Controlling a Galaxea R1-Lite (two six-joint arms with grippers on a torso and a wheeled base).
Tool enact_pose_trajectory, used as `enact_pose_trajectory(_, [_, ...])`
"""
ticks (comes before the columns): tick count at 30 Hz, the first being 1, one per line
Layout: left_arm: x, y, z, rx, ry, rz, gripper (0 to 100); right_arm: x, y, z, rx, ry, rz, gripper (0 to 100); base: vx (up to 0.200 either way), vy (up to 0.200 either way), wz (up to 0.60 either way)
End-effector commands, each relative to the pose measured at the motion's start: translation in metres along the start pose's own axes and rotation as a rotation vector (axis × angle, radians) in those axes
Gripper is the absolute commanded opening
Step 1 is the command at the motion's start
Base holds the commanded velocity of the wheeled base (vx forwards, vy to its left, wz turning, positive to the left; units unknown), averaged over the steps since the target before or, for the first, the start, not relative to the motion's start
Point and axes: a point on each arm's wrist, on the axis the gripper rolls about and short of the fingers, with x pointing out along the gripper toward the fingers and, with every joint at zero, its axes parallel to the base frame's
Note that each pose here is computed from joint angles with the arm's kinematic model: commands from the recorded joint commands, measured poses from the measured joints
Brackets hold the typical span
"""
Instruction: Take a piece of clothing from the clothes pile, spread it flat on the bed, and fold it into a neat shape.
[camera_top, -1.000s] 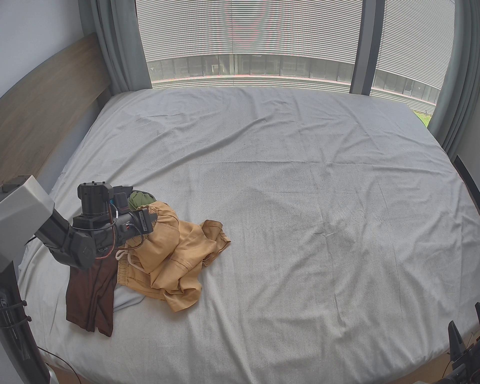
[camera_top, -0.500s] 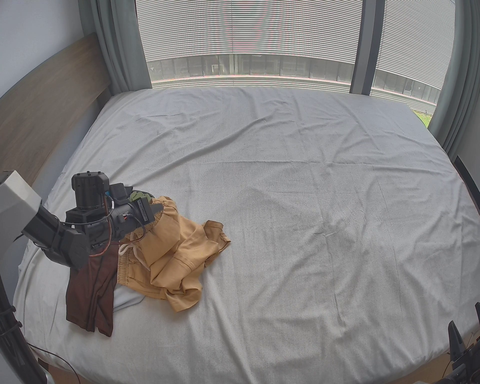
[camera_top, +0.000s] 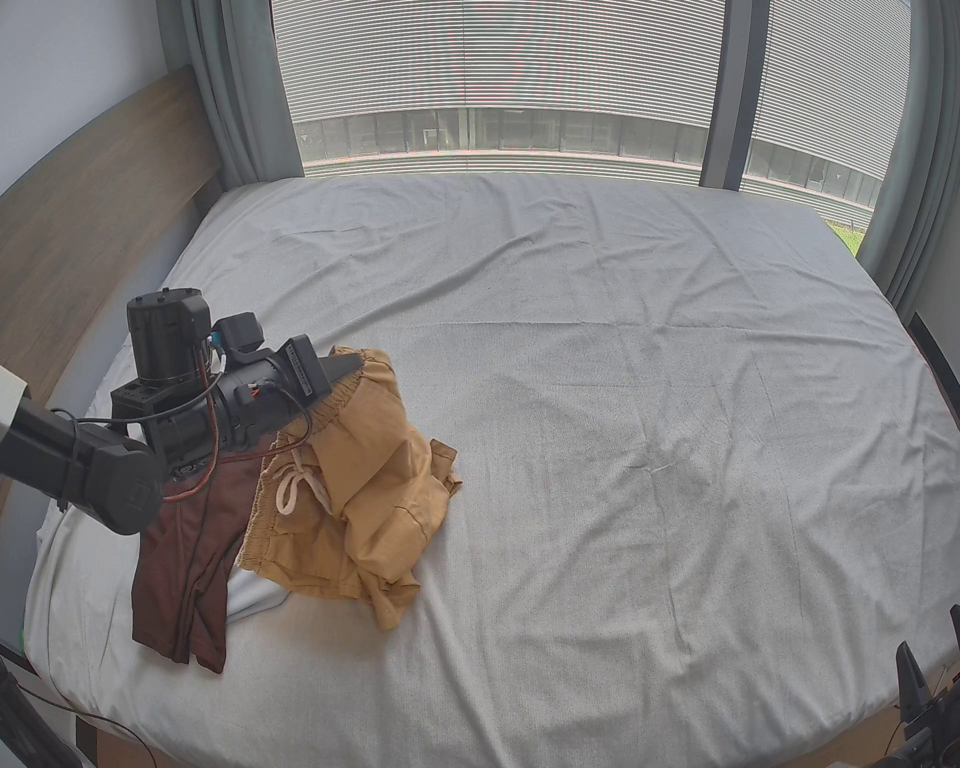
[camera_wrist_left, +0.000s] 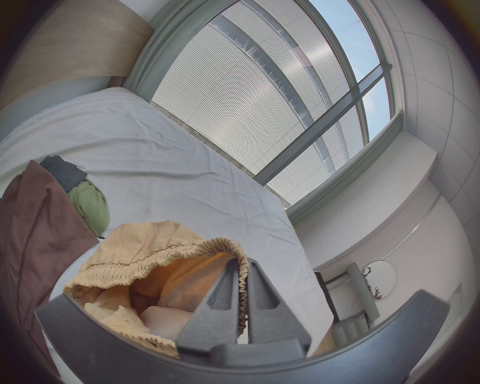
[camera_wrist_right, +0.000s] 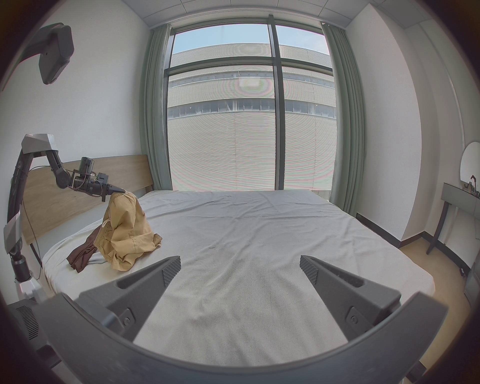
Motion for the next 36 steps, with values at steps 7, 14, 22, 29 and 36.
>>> enact_pose_trajectory(7, [-0.004,-0.055,0.005,-0.049,-0.004,-0.144,0,0.0,0.0,-0.005,-0.002,0.001,0.001,100,0.0,0.0,0.0])
enact_pose_trajectory(14, [0.003,-0.091,0.014,-0.195,-0.009,-0.259,0,0.0,0.0,-0.005,-0.002,0.001,0.001,100,0.0,0.0,0.0])
enact_pose_trajectory(22, [0.006,-0.123,0.021,-0.362,0.017,-0.352,0,0.0,0.0,-0.005,-0.002,0.001,0.001,100,0.0,0.0,0.0])
enact_pose_trajectory(29, [0.004,-0.159,0.03,-0.47,0.058,-0.445,0,0.0,0.0,-0.005,-0.002,0.001,0.001,100,0.0,0.0,0.0])
enact_pose_trajectory(36, [0.008,-0.185,0.026,-0.518,0.108,-0.507,0,0.0,0.0,-0.005,-0.002,0.001,0.001,100,0.0,0.0,0.0])
